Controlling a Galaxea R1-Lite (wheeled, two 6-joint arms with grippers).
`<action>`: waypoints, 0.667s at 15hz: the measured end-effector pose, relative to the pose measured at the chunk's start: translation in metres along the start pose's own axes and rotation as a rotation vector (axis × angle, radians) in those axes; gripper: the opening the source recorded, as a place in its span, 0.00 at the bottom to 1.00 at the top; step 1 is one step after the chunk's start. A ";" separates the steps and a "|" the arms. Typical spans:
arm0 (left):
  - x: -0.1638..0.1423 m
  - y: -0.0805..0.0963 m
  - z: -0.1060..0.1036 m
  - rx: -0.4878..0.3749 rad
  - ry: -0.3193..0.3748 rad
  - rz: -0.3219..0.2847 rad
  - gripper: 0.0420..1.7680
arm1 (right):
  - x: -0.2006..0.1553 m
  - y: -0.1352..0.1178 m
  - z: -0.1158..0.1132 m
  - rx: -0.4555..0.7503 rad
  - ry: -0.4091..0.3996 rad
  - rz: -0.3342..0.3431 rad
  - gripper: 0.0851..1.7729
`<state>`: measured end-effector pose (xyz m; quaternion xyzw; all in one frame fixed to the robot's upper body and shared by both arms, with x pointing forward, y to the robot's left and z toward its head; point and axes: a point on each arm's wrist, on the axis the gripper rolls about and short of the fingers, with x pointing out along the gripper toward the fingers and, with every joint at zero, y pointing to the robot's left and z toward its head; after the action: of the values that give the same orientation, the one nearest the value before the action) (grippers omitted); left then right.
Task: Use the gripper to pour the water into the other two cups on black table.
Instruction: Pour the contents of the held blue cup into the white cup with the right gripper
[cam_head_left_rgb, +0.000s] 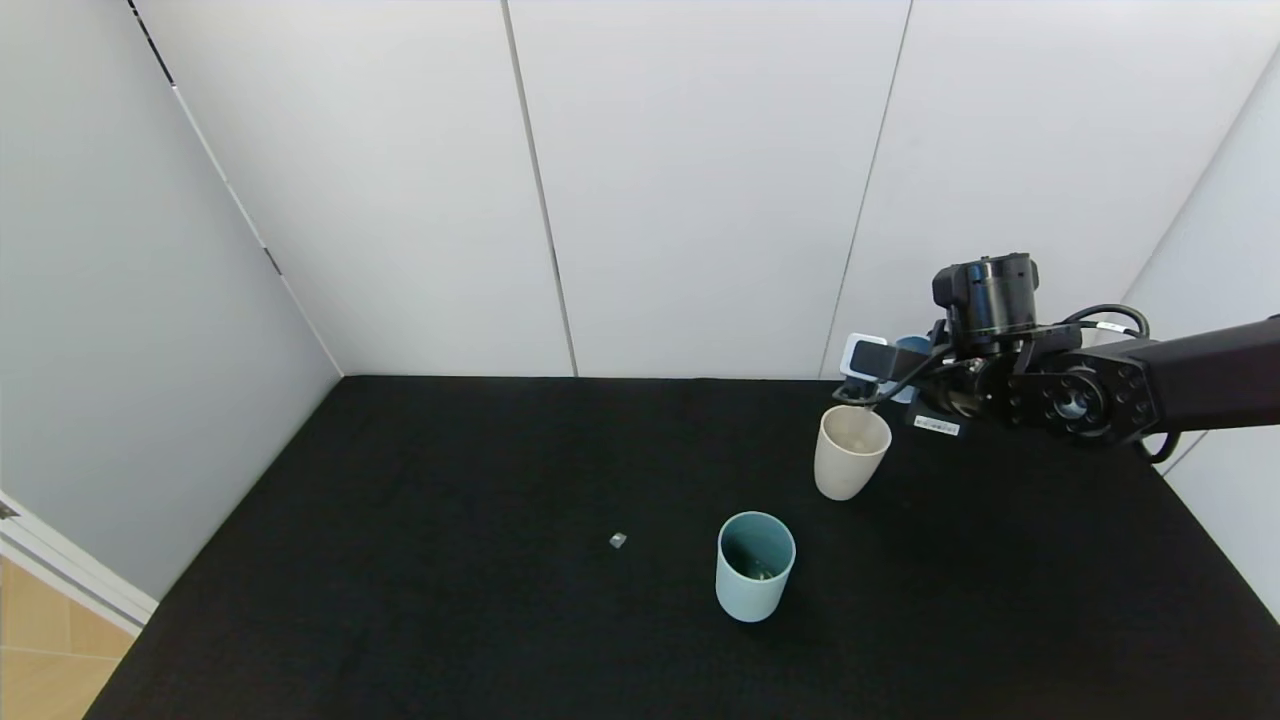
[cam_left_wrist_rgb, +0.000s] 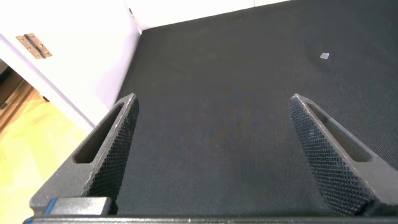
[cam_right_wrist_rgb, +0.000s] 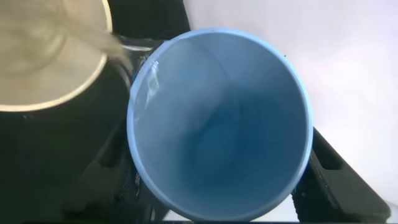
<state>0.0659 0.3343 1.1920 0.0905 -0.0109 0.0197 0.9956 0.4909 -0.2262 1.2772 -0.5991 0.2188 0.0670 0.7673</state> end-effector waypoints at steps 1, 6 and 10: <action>0.000 0.000 0.000 0.000 0.000 0.000 0.97 | -0.001 0.001 0.002 -0.017 0.002 -0.002 0.72; 0.000 0.000 0.000 0.000 0.000 0.000 0.97 | -0.004 0.003 0.009 -0.090 0.011 -0.016 0.72; 0.000 0.000 0.000 0.000 0.000 -0.001 0.97 | -0.006 0.007 0.018 -0.103 0.006 -0.017 0.72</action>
<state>0.0659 0.3343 1.1919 0.0907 -0.0107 0.0192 0.9956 0.4881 -0.2059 1.2767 -0.6398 0.2121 0.0699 0.7354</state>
